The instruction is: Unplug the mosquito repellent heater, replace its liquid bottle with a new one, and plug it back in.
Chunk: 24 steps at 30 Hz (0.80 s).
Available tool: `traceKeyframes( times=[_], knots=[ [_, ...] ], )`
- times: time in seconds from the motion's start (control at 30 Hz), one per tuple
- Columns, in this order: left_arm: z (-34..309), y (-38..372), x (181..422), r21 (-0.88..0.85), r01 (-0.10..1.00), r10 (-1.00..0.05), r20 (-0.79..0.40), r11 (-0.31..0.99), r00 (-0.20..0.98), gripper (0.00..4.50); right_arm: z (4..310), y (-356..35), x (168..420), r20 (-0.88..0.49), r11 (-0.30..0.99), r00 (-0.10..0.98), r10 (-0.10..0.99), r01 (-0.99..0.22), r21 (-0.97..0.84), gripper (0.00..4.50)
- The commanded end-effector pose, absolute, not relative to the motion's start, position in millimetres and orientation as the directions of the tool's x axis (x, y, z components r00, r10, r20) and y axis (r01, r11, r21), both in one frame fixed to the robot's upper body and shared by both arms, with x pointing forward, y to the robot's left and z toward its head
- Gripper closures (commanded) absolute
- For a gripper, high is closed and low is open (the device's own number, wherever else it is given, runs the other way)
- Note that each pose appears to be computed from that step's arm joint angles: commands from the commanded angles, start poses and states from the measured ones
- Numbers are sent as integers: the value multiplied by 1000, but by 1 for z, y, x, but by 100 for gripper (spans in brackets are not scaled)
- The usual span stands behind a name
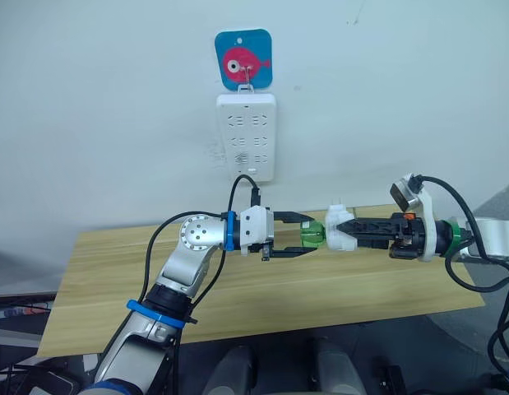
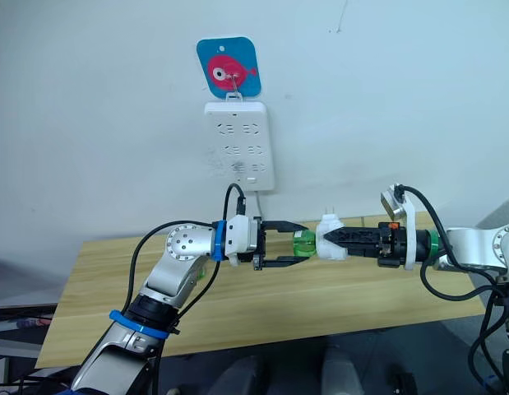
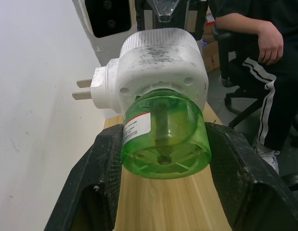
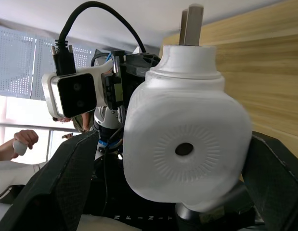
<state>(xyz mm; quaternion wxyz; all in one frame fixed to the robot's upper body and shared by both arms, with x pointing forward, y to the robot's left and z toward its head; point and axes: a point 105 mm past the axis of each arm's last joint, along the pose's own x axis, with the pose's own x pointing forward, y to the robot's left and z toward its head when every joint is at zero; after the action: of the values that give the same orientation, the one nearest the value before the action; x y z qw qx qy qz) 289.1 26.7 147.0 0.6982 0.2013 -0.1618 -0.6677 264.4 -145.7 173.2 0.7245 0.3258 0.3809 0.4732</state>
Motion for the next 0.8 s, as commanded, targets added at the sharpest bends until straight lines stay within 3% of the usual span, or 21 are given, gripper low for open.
traceKeyframes(
  times=[0.03, 0.27, 0.43, 0.67, 0.8],
  knots=[
    [150, 22, 284, 518, 855, -999, -27, 14, 34, 225, 184, -144, 265, -208, 308, 255, 944, -459, 834, 3],
    [152, 22, 284, 509, 860, -999, -23, 15, 31, 225, 182, -144, 265, -222, 320, 256, 941, -457, 830, 3],
    [152, 20, 284, 509, 860, -1000, -22, 7, 22, 225, 182, -142, 261, -227, 313, 233, 946, -467, 827, 150],
    [153, 19, 283, 507, 862, -1000, -20, -3, 8, 225, 182, -143, 261, -232, 316, 227, 946, -488, 814, 153],
    [168, 19, 291, 349, 936, -998, 49, 52, 37, 225, 179, -141, 251, -284, 332, 174, 943, -542, 772, 153]
  ],
)
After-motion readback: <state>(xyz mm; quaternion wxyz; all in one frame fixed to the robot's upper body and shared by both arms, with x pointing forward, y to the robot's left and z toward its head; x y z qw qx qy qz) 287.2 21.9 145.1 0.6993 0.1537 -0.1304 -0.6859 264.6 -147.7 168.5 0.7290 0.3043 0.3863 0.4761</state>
